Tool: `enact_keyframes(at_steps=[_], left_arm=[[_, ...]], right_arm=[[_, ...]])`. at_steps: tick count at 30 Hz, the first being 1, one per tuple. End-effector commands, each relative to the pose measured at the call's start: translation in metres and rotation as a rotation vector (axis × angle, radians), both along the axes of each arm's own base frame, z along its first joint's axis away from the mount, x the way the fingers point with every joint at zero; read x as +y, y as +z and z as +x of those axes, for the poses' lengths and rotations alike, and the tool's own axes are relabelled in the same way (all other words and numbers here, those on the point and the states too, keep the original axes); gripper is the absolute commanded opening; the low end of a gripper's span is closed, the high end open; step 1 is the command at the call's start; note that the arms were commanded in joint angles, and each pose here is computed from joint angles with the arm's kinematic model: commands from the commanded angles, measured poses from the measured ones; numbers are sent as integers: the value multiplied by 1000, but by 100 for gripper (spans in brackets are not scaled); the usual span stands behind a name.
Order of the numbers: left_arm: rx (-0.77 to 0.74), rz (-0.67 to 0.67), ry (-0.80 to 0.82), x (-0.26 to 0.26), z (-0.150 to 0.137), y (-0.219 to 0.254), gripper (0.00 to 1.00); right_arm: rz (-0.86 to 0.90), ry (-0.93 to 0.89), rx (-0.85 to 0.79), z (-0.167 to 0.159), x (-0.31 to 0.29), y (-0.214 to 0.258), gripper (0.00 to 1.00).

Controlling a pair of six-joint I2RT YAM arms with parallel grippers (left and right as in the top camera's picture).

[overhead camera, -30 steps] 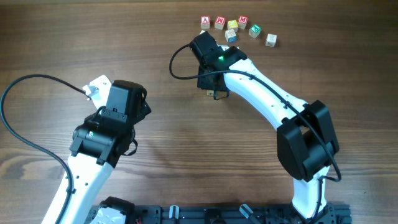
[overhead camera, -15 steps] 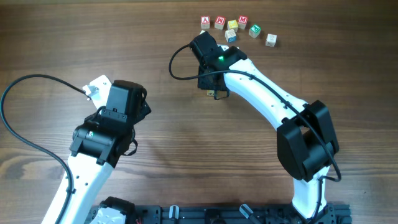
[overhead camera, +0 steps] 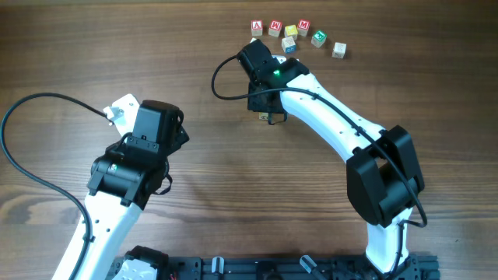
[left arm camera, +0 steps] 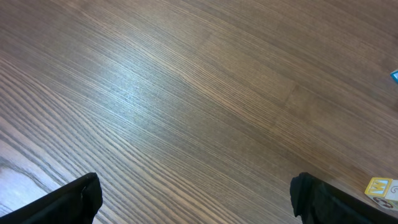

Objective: Form a tower

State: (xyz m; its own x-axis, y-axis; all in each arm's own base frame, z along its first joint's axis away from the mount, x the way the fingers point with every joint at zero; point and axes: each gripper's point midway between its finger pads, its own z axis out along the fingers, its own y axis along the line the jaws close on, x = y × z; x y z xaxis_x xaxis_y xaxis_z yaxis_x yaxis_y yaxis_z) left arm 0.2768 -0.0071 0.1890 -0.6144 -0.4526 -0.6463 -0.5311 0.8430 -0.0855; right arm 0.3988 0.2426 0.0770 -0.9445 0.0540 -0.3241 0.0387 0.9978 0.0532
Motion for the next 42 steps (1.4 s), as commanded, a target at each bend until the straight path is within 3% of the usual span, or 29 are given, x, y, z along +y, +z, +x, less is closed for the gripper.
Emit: enact_keyframes(at_steps=[1, 11, 42], left_arm=[[-6, -12, 18, 1, 0, 0, 100], [-6, -12, 18, 1, 0, 0, 100], [-6, -12, 18, 1, 0, 0, 100]], right_arm=[[23, -4, -64, 8, 3, 25, 21], [26, 23, -68, 7, 4, 29, 11], [9, 40, -85, 8, 1, 32, 12]])
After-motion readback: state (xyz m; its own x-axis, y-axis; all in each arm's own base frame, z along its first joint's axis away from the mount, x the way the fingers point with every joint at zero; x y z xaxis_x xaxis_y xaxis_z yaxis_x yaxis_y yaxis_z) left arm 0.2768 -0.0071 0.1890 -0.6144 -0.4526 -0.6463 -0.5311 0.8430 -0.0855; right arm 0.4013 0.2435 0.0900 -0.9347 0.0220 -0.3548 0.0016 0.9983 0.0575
